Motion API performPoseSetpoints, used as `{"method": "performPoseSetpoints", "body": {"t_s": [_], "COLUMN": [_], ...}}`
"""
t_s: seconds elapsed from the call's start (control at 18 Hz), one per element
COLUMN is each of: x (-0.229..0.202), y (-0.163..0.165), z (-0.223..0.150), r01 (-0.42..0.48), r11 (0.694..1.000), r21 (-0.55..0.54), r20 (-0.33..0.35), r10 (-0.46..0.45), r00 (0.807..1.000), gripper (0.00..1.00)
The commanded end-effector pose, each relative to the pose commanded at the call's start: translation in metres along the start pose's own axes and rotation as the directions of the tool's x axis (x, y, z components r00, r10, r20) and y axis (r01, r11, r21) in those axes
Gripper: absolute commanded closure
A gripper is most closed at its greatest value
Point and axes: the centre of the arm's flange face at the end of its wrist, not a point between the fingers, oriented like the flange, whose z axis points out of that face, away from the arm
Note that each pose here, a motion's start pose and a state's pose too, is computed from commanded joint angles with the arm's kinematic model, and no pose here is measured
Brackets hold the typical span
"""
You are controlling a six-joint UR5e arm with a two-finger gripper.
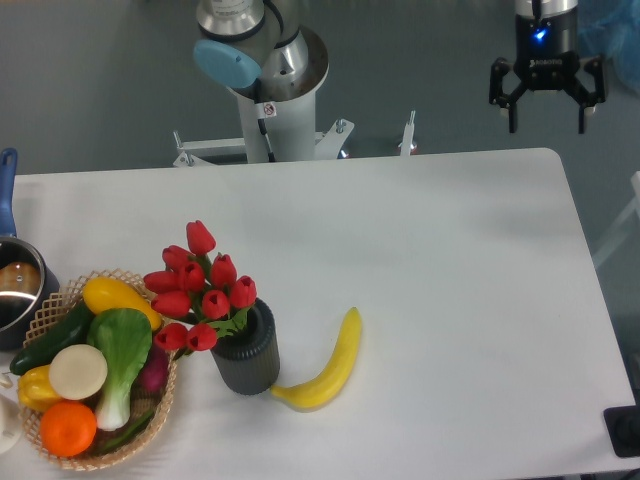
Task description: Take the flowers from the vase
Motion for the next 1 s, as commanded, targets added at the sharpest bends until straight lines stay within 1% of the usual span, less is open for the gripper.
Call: {"method": "performPoseSetpoints", "body": {"t_s": [0.22,0.44,0.56,0.61,0.67,0.72,0.78,0.89,0.94,1.0], "x": [0.000,0.002,0.007,0.010,0.015,0.019,0.021,0.026,0.031,0.037], "y": [0.000,-0.004,-0.005,-0.007,-0.010,-0.011,-0.014,-0.017,-0.028,-0.037], "z": [0.001,0.002,0.007,0.010,0.012,0.013,0.013,0.016,0.020,0.023], "r01": [0.000,-0.001,0.013,0.045,0.097,0.143,0.171,0.184,0.187,0.225], "r11": [1.000,0.999,0.997,0.993,0.986,0.977,0.970,0.966,0.962,0.947], "r21": [0.006,0.035,0.069,0.106,0.137,0.158,0.173,0.184,0.198,0.229], "r20": [0.000,-0.006,-0.020,-0.033,-0.049,-0.062,-0.072,-0.086,-0.106,-0.135], "r10": [0.000,0.001,-0.012,-0.042,-0.091,-0.135,-0.161,-0.170,-0.169,-0.198], "r00": [1.000,1.000,1.000,0.999,0.995,0.989,0.984,0.982,0.980,0.971], "gripper": [0.00,0.00,0.00,0.00,0.00,0.00,0.00,0.00,0.00,0.00]}}
